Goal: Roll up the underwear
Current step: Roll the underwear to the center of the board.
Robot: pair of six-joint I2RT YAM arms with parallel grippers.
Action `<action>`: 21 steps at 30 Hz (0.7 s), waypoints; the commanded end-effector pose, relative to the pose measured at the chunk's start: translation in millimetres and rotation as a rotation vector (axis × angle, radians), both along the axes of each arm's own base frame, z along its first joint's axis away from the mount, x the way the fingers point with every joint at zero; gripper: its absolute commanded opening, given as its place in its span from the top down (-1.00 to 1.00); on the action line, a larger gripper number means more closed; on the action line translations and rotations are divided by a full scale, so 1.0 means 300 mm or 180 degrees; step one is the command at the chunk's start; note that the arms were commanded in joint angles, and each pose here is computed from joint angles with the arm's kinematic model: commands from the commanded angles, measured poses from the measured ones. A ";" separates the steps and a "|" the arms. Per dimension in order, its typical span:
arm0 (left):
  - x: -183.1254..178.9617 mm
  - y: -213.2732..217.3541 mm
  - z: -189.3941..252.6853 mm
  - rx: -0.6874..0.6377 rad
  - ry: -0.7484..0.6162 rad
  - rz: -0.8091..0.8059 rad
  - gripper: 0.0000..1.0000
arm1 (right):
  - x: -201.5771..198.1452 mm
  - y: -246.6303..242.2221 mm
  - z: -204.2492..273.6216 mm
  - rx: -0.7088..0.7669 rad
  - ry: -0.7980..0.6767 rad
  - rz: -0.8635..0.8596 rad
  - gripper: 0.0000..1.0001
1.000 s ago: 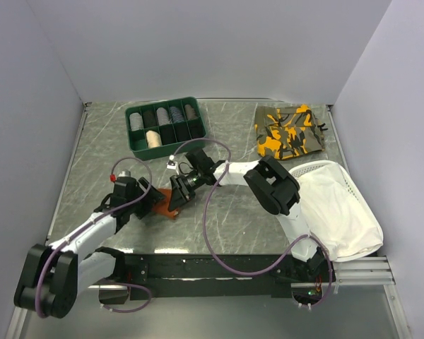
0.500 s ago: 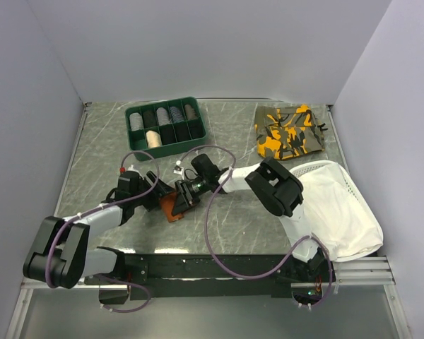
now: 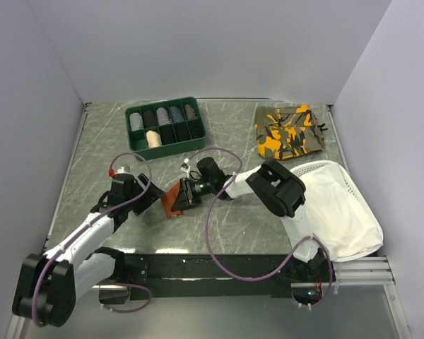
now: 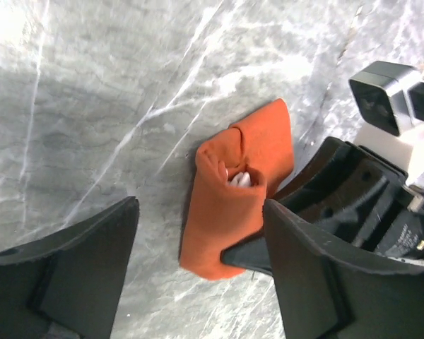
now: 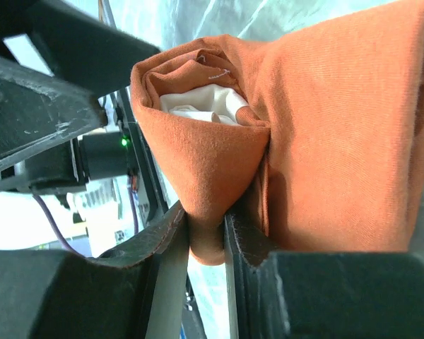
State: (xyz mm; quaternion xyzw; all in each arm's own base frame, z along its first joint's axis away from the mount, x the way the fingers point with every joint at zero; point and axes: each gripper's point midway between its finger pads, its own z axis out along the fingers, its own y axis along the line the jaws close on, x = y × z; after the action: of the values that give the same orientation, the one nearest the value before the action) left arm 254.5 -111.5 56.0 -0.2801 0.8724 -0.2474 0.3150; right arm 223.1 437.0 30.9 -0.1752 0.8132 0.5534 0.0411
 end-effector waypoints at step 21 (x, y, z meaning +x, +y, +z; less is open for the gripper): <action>0.061 -0.065 -0.018 0.0029 -0.0177 -0.0514 -0.18 | 0.047 0.011 0.021 -0.0043 -0.0099 0.0033 0.46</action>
State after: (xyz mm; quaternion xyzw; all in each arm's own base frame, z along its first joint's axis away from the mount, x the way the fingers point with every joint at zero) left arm 263.8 -121.4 44.8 -0.2324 0.8843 -0.2570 0.3130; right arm 229.5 436.2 31.1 -0.1724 0.8208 0.5432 0.0395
